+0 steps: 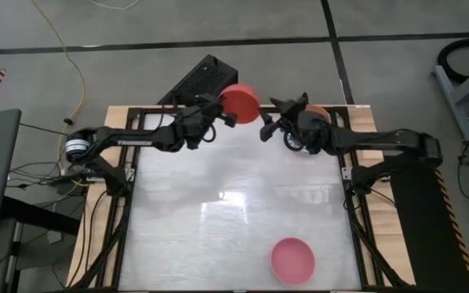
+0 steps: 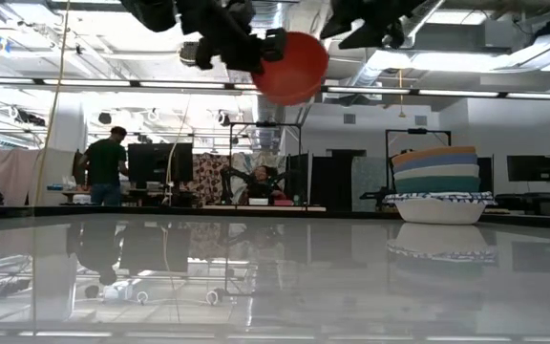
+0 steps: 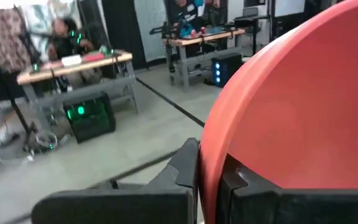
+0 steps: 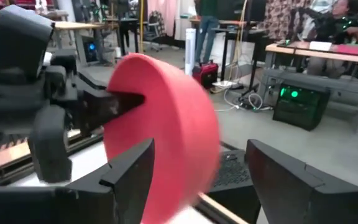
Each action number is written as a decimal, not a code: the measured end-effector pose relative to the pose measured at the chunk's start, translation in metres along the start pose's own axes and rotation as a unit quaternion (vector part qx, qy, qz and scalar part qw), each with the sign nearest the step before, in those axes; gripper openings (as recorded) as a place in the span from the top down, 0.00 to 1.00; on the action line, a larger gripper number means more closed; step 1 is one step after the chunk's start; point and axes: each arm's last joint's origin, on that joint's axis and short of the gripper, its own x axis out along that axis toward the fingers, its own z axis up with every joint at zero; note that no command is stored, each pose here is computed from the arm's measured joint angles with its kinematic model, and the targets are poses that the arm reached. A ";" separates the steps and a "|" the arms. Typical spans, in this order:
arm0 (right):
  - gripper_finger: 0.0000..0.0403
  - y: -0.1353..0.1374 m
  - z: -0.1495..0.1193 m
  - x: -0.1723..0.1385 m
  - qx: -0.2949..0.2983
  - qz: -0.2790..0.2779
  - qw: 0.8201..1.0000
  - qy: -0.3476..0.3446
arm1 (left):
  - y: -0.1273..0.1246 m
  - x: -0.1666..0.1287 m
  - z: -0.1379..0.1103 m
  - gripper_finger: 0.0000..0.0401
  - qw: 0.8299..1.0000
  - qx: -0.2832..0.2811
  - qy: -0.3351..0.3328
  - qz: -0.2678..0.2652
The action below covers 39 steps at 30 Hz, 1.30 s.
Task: Nest bowls inside each other
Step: Stack the orange bowl into the light orange bowl
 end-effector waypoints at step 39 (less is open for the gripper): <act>0.99 -0.015 -0.019 0.013 0.126 -0.116 0.981 0.089 | -0.025 0.010 0.026 0.76 0.979 0.035 -0.059 -0.194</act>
